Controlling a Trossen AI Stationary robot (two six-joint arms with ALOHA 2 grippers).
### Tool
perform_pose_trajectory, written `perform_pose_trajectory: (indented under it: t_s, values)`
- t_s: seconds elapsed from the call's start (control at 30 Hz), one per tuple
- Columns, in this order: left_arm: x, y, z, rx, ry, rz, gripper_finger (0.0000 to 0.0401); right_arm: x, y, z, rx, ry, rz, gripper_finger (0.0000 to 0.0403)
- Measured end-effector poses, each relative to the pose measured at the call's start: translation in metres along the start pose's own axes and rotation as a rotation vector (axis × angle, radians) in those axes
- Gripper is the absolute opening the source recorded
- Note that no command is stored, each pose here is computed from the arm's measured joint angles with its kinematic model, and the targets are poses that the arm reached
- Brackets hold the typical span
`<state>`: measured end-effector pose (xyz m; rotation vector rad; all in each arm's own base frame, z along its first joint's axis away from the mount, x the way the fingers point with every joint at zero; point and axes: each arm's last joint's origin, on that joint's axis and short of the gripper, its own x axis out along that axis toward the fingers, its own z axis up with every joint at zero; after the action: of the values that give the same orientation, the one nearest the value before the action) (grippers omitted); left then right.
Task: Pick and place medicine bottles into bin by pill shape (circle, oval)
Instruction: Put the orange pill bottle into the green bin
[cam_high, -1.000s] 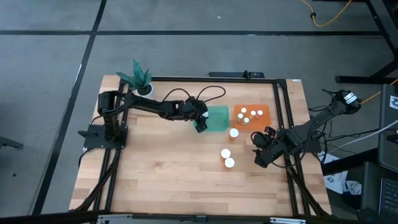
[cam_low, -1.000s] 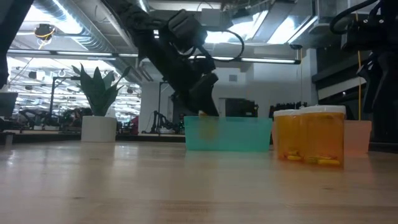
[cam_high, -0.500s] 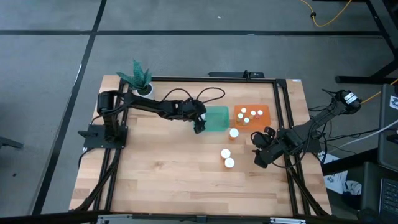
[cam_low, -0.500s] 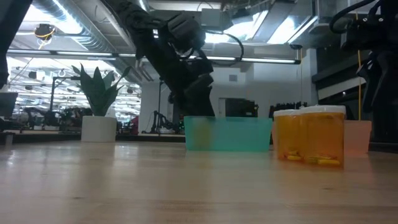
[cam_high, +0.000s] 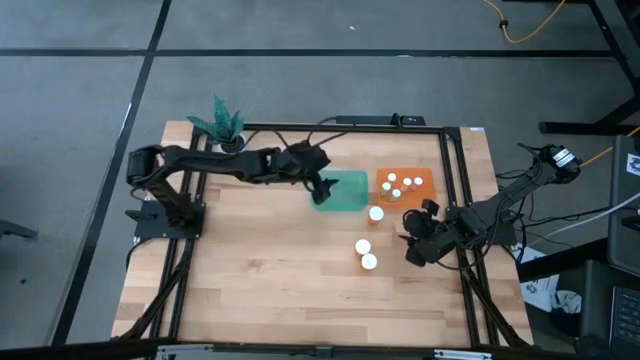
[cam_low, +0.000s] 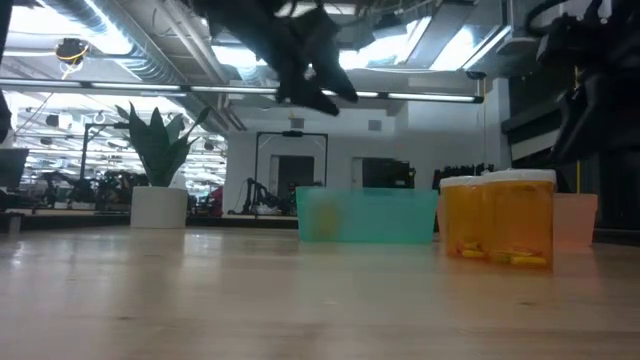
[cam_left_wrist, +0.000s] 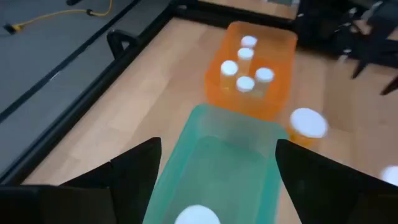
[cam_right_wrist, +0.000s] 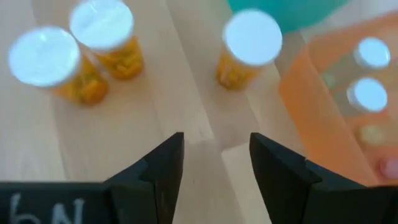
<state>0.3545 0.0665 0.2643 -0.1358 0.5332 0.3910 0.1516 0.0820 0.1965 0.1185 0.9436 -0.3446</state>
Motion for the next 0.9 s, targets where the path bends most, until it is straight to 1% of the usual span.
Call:
perform_pose_trajectory:
  t_s: [0.13,0.23,0.43,0.53,0.63,0.83,0.9]
  values:
    - [-0.017,-0.006,0.005,0.010,-0.008,-0.020,0.0308,0.001,0.003,0.007,-0.022,-0.066,0.015,0.0185]
    - [-0.024,-0.011,0.007,0.018,-0.018,-0.037,0.0308,0.004,0.001,0.014,0.014,-0.070,0.040,0.0193]
    - [-0.027,-0.017,0.001,0.041,0.033,-0.039,0.0308,0.021,0.001,0.020,0.053,-0.043,0.000,0.0256]
    - [-0.027,-0.018,-0.003,0.051,0.075,-0.033,0.0308,0.031,0.003,0.020,0.053,-0.021,-0.029,0.0277]
    - [-0.027,-0.017,-0.004,0.053,0.082,-0.027,0.0308,0.042,0.004,0.020,0.056,0.003,-0.056,0.0284]
    - [-0.027,-0.017,-0.005,0.055,0.093,-0.025,0.0308,0.065,0.002,0.022,0.164,0.047,-0.130,0.0281]
    - [-0.027,-0.017,-0.006,0.056,0.096,-0.025,0.0308,0.073,0.001,0.026,0.192,0.033,-0.131,0.0281]
